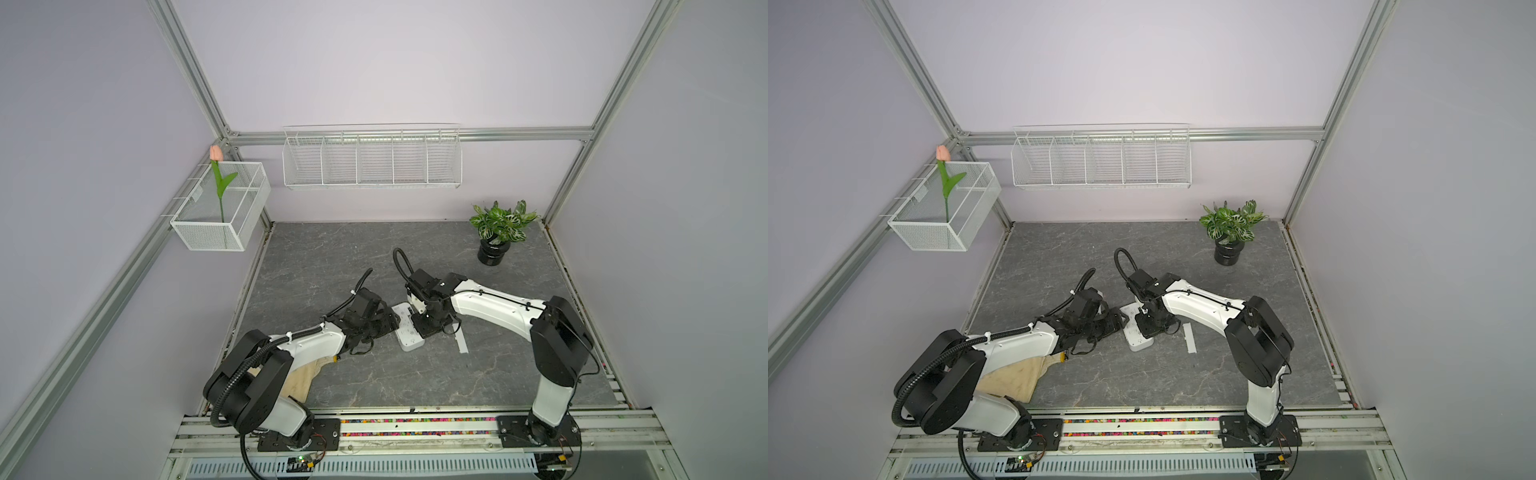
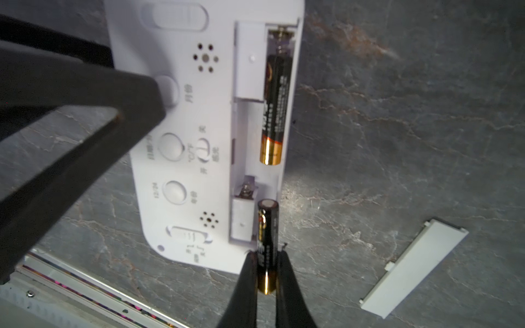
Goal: Insert the battery into the alarm
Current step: Install the battery in the alarm.
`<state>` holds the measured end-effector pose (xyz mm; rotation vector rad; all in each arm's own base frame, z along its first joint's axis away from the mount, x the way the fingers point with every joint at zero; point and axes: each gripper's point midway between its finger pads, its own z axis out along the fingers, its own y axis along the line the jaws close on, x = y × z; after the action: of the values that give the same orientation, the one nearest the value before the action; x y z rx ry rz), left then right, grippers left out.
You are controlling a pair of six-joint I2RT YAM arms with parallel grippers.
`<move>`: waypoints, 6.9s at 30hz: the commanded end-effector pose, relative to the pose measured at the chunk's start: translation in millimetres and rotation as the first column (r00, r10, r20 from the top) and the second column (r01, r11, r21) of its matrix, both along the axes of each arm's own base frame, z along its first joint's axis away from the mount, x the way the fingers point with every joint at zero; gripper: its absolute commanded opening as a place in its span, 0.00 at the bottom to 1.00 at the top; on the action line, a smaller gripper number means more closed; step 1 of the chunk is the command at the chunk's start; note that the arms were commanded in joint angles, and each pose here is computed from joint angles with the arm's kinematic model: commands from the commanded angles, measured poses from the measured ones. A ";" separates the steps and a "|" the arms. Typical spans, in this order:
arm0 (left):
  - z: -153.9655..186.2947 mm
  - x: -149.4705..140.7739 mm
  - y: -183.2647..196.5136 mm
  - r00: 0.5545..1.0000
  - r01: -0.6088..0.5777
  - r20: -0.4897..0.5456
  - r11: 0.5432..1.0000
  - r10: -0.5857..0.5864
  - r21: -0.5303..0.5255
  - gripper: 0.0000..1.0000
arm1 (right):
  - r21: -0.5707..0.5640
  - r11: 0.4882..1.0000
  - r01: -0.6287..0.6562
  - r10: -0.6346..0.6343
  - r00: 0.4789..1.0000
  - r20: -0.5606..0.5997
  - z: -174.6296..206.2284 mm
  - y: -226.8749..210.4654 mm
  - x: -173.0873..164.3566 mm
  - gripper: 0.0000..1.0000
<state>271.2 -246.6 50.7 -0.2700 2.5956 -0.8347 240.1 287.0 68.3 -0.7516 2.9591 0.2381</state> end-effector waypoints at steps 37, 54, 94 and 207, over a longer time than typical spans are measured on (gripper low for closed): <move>2.3 3.8 -7.1 1.000 0.020 0.023 1.000 -0.020 0.010 0.76 | -0.101 0.995 -0.014 0.010 0.999 -0.039 -7.0 2.7 2.3 0.18; 0.5 2.8 -6.2 1.000 0.020 0.018 1.000 -0.020 0.015 0.76 | -0.048 0.999 0.004 -0.002 0.999 0.045 17.9 8.6 12.6 0.38; -7.2 -2.2 -8.3 0.999 0.034 -0.008 0.999 -0.033 0.027 0.74 | 0.091 0.992 0.086 -0.095 0.991 0.096 4.2 -0.8 -5.1 0.16; -23.7 -17.6 -26.7 0.994 0.090 -0.062 0.996 -0.089 0.026 0.71 | 0.065 0.991 0.117 -0.120 0.992 0.037 -8.0 4.5 7.5 0.15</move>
<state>264.0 -282.3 47.1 -0.1625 2.6112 -0.9199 248.1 292.5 65.5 -0.5850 2.8953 0.3139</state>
